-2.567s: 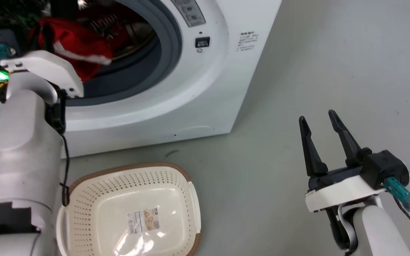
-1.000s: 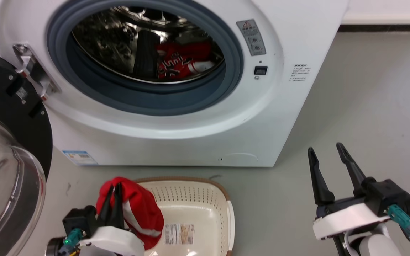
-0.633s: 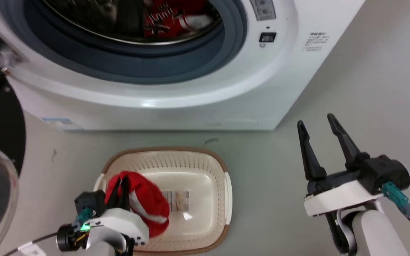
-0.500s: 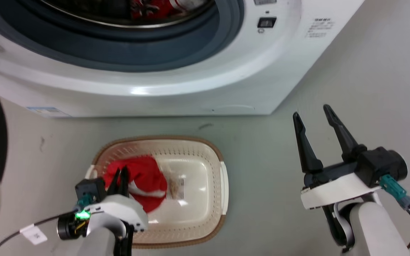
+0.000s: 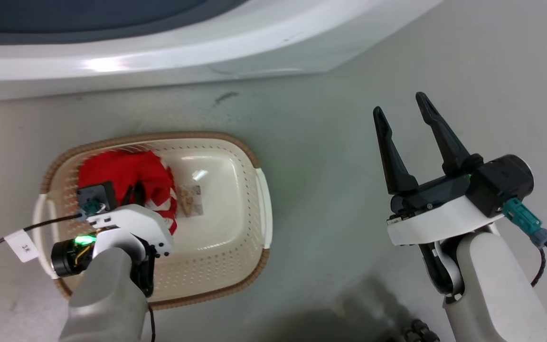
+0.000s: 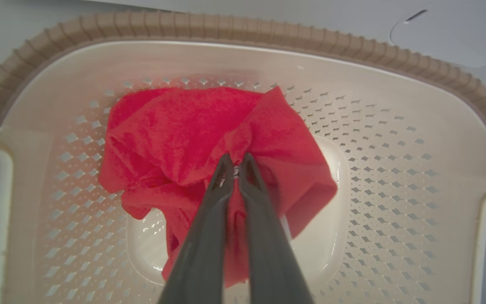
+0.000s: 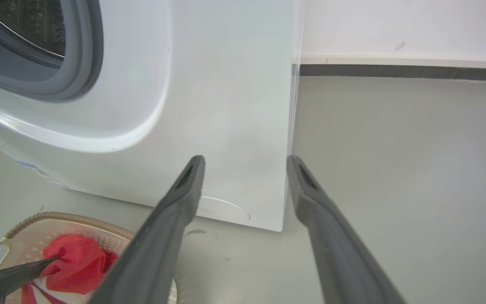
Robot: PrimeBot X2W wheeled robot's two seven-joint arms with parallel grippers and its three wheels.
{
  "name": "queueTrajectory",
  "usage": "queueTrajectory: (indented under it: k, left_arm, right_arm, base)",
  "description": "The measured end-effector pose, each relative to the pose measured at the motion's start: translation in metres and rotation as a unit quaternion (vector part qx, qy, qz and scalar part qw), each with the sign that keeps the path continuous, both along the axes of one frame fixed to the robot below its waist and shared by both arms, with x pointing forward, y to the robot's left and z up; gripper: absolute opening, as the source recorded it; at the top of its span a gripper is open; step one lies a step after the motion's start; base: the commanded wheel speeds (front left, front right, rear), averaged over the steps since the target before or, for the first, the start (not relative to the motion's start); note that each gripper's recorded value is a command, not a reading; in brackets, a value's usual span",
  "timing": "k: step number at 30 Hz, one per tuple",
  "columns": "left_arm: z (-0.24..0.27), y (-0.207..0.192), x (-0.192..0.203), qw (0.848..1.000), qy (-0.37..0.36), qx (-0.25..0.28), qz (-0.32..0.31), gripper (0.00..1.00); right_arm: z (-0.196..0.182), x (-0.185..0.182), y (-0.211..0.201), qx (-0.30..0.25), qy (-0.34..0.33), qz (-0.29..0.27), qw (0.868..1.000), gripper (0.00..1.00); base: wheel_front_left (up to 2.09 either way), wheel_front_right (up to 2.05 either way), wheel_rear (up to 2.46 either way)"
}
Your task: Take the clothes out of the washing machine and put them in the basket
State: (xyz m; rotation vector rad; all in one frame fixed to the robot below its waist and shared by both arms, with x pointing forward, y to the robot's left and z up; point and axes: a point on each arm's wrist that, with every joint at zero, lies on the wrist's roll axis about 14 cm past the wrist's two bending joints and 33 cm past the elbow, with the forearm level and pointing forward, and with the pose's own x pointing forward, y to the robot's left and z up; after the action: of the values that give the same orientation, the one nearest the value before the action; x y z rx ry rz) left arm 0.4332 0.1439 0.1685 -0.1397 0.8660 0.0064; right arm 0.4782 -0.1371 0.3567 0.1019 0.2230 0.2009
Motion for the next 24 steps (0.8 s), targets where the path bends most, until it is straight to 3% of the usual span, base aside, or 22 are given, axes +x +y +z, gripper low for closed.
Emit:
queueTrajectory:
  k: [11, 12, 13, 14, 24]
  left_arm:
    - [-0.065, -0.01, -0.023, 0.996, 0.094, 0.001, 0.008, 0.0]
    - [-0.065, -0.011, -0.023, 0.996, 0.094, 0.0, 0.007, 0.11]
    - [-0.064, -0.012, -0.024, 0.995, 0.095, -0.002, 0.006, 0.41]
    - [-0.062, -0.013, -0.024, 0.995, 0.095, -0.002, 0.006, 1.0]
    - [0.003, -0.004, -0.016, 0.998, 0.03, -0.017, 0.044, 1.0]
  right_arm:
    - [-0.035, -0.005, -0.025, -0.015, 0.041, -0.027, 0.999, 1.0]
    - [-0.035, -0.006, -0.026, -0.016, 0.042, -0.028, 0.999, 1.0]
    - [-0.034, -0.006, -0.027, -0.016, 0.041, -0.029, 0.999, 1.0]
    - [-0.032, -0.006, -0.028, -0.017, 0.039, -0.03, 0.999, 1.0]
    - [0.017, -0.016, -0.038, -0.032, -0.004, -0.047, 0.998, 1.0]
  base:
    - [0.0, 0.0, 0.0]
    - [0.0, 0.0, 0.0]
    - [0.0, 0.0, 0.0]
    - [0.0, 0.0, 0.0]
    - [0.0, 0.0, 0.0]
